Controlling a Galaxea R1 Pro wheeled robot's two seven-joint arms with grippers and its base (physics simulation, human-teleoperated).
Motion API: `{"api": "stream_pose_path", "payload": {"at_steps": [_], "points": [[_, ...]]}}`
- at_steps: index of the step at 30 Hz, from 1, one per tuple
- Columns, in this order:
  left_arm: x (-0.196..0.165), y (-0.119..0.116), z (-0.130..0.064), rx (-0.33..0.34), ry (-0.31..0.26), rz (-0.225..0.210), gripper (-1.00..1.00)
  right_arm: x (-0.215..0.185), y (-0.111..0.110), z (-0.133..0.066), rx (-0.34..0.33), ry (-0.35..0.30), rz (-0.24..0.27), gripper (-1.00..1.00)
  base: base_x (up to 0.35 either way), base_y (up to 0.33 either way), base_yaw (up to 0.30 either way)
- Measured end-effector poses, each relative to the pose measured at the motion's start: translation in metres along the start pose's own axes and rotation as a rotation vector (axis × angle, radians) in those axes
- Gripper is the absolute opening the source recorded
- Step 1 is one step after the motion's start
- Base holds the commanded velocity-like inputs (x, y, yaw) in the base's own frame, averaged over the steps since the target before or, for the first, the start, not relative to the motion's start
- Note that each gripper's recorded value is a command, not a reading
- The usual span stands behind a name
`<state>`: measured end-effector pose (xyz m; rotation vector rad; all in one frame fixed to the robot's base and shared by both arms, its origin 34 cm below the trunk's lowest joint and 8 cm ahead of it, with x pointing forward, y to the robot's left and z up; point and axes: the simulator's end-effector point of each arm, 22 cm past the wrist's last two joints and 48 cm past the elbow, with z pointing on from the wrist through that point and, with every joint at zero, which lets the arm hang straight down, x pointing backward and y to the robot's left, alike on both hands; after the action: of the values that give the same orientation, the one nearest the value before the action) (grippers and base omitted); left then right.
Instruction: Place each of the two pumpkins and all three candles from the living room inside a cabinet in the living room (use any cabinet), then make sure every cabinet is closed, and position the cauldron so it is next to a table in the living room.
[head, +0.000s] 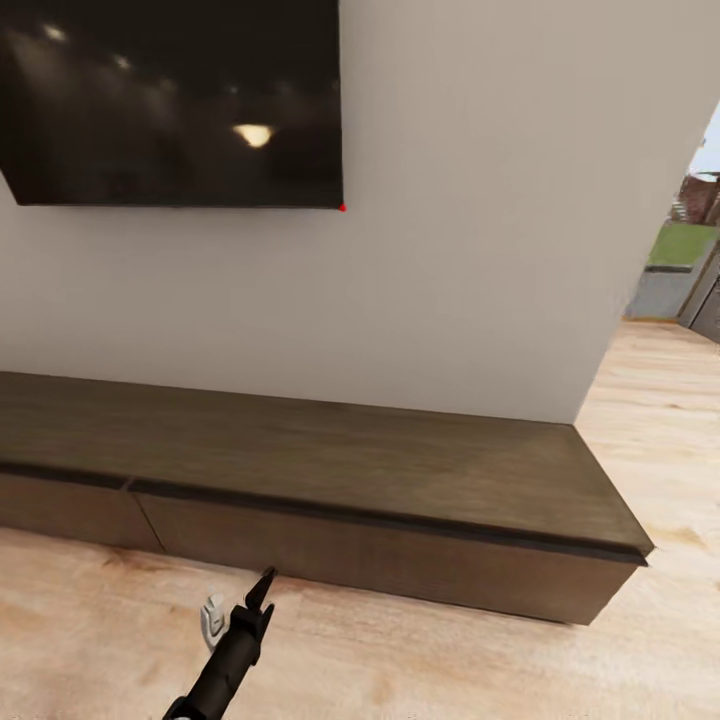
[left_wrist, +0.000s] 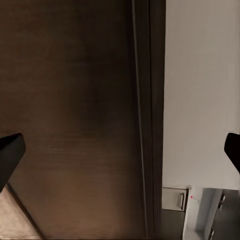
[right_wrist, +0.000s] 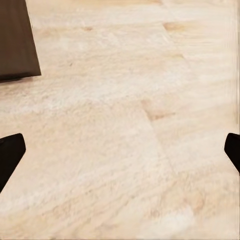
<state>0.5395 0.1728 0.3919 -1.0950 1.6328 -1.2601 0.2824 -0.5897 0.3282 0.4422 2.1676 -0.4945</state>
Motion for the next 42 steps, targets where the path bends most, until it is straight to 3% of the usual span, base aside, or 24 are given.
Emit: {"api": "stream_pose_path", "payload": {"at_steps": [3, 4, 7, 21, 28, 33, 35, 38, 42], "points": [[0.002, 0.000, 0.003, -0.010, 0.000, -0.001, 1.00, 0.005, 0.001, 0.001, -0.009, 0.014, -0.006, 1.00, 0.059, -0.274, 0.000], [0.005, 0.005, 0.005, -0.040, 0.009, 0.029, 1.00, 0.008, 0.003, 0.001, -0.016, 0.022, -0.007, 1.00, 0.224, -0.248, 0.000], [0.008, 0.009, 0.005, -0.056, 0.014, 0.042, 1.00, 0.015, 0.008, 0.001, -0.025, 0.035, 0.003, 1.00, 0.185, -0.191, 0.000], [0.005, -0.001, 0.011, -0.026, 0.004, 0.043, 1.00, 0.019, 0.005, 0.003, -0.029, 0.045, 0.008, 1.00, 0.106, -0.052, 0.000], [-0.048, -0.024, 0.024, 0.020, -0.068, 0.033, 1.00, 0.017, -0.001, 0.006, -0.030, 0.046, 0.005, 1.00, 0.031, -0.009, 0.000], [-0.082, -0.043, 0.016, 0.083, -0.101, 0.105, 1.00, 0.016, 0.000, 0.006, -0.035, 0.040, 0.007, 1.00, 0.003, -0.001, 0.000], [-0.089, -0.052, 0.011, 0.130, -0.082, 0.091, 1.00, 0.016, 0.001, 0.006, -0.037, 0.040, 0.008, 1.00, 0.001, 0.000, 0.000], [-0.086, -0.054, 0.006, 0.155, -0.032, 0.024, 1.00, 0.016, 0.004, 0.005, -0.039, 0.035, 0.008, 1.00, 0.000, 0.000, 0.000], [-0.084, -0.058, 0.005, 0.176, 0.005, -0.020, 1.00, -0.004, 0.003, 0.004, -0.032, -0.043, -0.040, 1.00, 0.000, 0.000, 0.000]]}}
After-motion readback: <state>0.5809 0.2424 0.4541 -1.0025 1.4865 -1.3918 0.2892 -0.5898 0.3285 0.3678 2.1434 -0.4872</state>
